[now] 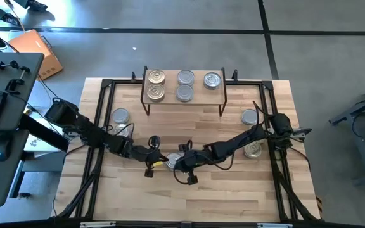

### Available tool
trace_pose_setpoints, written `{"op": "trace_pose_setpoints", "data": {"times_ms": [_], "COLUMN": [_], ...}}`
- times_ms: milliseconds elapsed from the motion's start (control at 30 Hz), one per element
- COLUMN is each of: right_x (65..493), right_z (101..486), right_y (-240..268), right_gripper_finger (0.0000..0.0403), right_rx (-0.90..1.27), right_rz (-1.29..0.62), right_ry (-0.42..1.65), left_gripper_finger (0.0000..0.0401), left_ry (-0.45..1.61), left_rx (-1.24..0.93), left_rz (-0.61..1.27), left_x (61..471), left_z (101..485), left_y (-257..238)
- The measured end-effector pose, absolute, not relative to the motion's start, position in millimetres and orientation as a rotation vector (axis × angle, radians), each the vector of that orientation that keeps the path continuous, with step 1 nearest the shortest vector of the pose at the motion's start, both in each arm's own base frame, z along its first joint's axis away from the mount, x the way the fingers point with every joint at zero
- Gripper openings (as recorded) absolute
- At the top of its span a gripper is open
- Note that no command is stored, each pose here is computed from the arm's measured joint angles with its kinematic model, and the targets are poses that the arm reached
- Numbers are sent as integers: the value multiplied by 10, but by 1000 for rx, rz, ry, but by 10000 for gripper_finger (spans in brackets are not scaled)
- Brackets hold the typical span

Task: Stack canned seafood by type on shelf
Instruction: Put the bottom left green tuna can on the shelf aligned with the other green tuna can

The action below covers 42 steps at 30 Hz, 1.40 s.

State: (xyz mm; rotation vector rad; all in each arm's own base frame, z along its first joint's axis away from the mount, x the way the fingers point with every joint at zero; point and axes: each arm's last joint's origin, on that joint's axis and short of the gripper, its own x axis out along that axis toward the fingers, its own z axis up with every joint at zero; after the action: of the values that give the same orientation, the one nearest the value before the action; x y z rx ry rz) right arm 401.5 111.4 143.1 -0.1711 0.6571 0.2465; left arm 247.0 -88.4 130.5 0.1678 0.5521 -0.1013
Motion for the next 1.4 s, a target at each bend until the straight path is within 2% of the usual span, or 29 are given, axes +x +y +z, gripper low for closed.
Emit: {"op": "trace_pose_setpoints", "data": {"times_ms": [167,467,633,767,1100,1400], "right_x": [4019,4021,4033,4047,4061,4061], "right_z": [1430,1439,1444,1448,1463,1466], "right_y": [1091,1089,1057,1007,988,989], "right_gripper_finger": [0,0,0,0,0,0], "right_rx": [-170,-171,-169,-170,-169,-168], "right_rz": [239,239,231,220,217,220], "right_ry": [661,659,655,654,639,638], "left_gripper_finger": [22,154,183,173,92,49], "left_ry": [538,537,554,562,574,569], "left_rx": [240,373,399,411,455,485], "left_rz": [-130,-275,-279,-276,-220,-276], "left_x": [2465,2462,2470,2472,2488,2494], "left_z": [1332,1301,1253,1232,1226,1222], "left_y": [-893,-923,-916,-915,-847,-832]}}
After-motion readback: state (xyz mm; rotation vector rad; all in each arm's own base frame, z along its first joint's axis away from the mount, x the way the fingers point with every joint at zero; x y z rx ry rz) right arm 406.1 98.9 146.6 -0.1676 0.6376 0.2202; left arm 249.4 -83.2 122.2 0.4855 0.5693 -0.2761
